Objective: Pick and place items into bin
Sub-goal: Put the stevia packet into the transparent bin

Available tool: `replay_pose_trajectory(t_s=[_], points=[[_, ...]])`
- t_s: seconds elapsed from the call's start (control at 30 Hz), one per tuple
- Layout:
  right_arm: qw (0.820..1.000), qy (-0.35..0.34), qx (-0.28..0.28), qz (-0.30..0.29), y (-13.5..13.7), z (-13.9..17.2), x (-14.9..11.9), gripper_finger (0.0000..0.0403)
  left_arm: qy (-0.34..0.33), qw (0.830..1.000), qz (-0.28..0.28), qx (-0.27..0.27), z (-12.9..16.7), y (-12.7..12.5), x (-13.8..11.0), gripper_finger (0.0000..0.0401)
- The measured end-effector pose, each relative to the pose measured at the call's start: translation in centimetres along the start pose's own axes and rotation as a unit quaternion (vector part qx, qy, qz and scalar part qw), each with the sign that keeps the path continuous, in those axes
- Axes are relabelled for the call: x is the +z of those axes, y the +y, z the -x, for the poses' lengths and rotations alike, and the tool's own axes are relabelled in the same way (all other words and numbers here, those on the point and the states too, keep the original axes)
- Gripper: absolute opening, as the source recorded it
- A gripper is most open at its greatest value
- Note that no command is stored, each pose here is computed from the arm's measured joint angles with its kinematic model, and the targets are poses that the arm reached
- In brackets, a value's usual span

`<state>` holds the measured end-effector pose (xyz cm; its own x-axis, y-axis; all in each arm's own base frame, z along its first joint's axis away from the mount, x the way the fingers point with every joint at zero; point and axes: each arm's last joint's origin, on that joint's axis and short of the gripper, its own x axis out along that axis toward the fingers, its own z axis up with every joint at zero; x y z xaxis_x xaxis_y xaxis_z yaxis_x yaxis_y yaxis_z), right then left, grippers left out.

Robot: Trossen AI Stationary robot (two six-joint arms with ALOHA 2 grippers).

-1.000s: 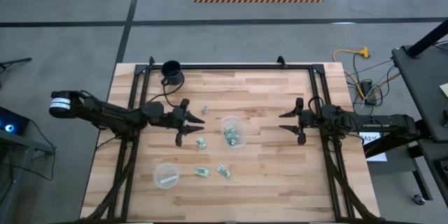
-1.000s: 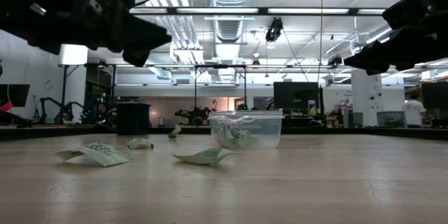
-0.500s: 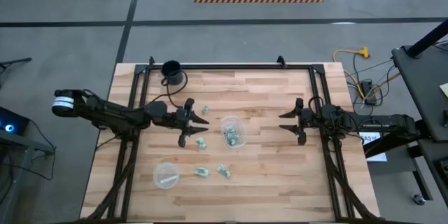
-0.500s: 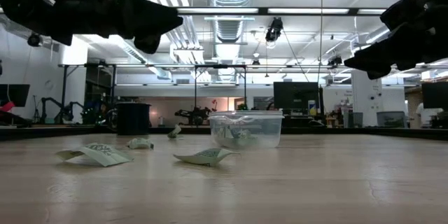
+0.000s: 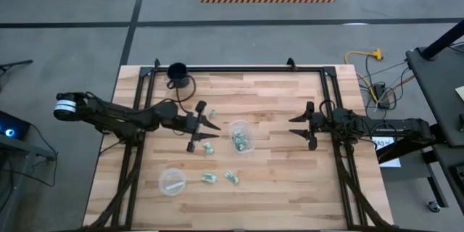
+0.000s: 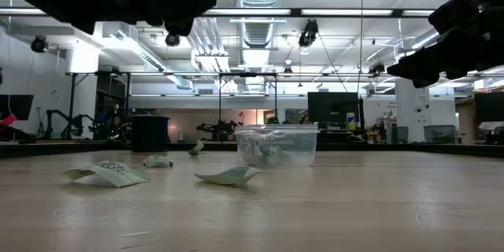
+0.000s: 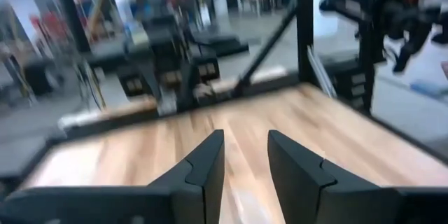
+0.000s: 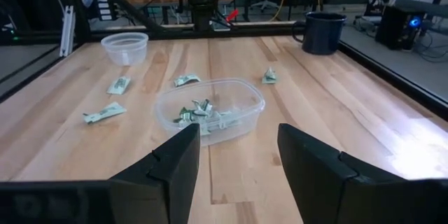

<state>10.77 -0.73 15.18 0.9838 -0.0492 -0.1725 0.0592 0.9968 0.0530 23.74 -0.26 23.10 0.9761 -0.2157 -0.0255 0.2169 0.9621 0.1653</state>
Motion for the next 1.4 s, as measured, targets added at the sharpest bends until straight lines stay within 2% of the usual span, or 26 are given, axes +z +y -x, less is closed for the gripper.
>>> replay_pose_trajectory(t_s=[0.17,0.37,0.43,0.6,0.8,1.0,1.17,1.4], points=[[1.000,0.000,0.000,0.002,0.0,0.0,0.0,0.0183,0.091,0.995,0.030,-0.015,-0.4,0.0,-0.3,0.0094],[1.000,0.000,0.000,0.002,0.0,0.0,0.0,0.0183,0.128,0.988,0.083,-0.013,-0.7,0.0,0.4,0.0094],[1.000,0.000,0.000,0.001,0.0,0.0,0.0,0.0183,0.144,0.986,0.080,0.011,-0.8,-0.1,0.6,0.0093],[1.000,0.001,0.000,0.002,0.0,0.0,0.0,0.0183,0.192,0.973,0.043,0.119,-0.6,-0.4,1.2,0.0093],[1.000,0.000,0.000,0.002,0.0,0.0,0.0,0.0183,0.263,0.943,-0.024,0.203,-0.2,-1.6,1.2,0.0093],[1.000,0.001,0.000,0.000,0.0,0.0,0.0,0.0183,0.259,0.942,-0.028,0.211,-0.2,-1.8,1.4,0.0093],[1.000,0.000,0.000,-0.002,0.0,0.0,0.0,0.0183,0.246,0.943,0.008,0.224,-0.2,-1.7,1.4,0.0093],[1.000,0.000,0.000,-0.002,0.0,0.0,0.0,0.0183,0.227,0.948,-0.047,0.217,-0.6,-1.5,1.6,0.0093]])
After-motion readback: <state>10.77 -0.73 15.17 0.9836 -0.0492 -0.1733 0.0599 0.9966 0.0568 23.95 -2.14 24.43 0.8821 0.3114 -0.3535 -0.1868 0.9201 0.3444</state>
